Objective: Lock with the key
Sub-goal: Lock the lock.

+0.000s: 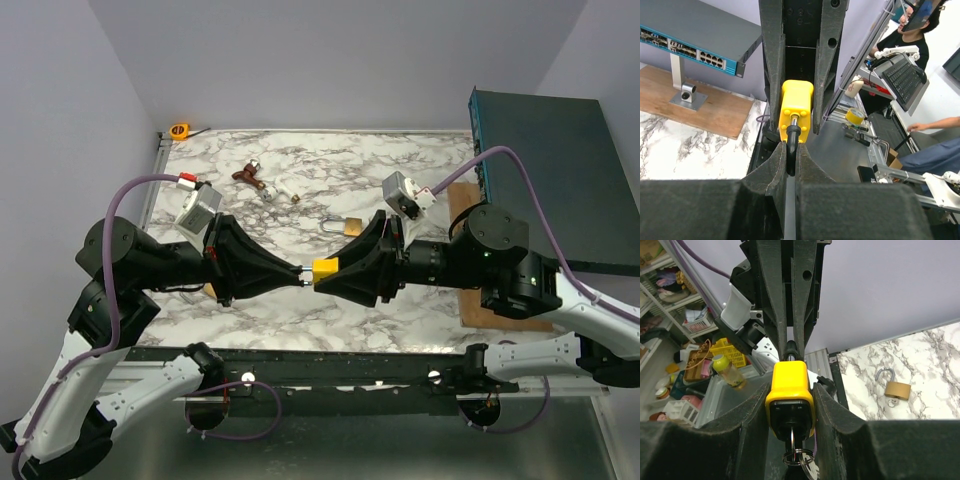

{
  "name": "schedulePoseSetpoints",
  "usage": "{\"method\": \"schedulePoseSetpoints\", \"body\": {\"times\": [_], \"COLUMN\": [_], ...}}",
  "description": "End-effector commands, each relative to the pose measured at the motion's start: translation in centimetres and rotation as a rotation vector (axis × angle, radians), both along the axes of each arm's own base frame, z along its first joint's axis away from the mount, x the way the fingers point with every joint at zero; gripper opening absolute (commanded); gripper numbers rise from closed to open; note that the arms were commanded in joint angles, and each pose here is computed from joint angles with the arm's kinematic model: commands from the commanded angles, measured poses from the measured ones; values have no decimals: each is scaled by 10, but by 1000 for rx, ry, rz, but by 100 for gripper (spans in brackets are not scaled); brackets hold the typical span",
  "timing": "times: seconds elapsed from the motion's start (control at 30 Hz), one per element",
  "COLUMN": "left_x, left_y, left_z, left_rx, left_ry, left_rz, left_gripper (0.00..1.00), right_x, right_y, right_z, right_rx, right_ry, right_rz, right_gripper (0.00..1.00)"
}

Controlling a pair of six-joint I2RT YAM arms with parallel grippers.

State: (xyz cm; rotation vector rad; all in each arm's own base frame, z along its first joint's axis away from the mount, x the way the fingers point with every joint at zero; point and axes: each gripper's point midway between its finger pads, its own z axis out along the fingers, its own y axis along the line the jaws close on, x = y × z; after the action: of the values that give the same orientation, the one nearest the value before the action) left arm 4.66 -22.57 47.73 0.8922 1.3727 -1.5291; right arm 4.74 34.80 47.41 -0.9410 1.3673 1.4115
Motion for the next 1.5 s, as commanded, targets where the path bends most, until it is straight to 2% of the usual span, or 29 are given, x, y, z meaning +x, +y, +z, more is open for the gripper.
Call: {"method": "schedulePoseSetpoints", "body": {"times": [0.0,0.3,0.7,0.9,1.47], "left_x": [1,8,15,16,14], "left_y": [0,-5,-9,-8,-17], "left_z": [13,11,3,-3,-21], "left_rx": [-58,-74,-55,-47,-31], "left_ry": [-16,30,114,131,157], "left_rz": [6,15,30,45,55], "left_gripper": [0,0,0,0,0], "right_x": [-1,1,17,24,29], "right_y": [15,36,46,46,66], "right_z": [1,-6,-7,2,-16], "right_rx": [18,17,10,36,-10], "right_ry": [17,48,39,28,36], "right_rz": [28,39,-31,-67,-67], "right_gripper": [1,1,1,1,1]}}
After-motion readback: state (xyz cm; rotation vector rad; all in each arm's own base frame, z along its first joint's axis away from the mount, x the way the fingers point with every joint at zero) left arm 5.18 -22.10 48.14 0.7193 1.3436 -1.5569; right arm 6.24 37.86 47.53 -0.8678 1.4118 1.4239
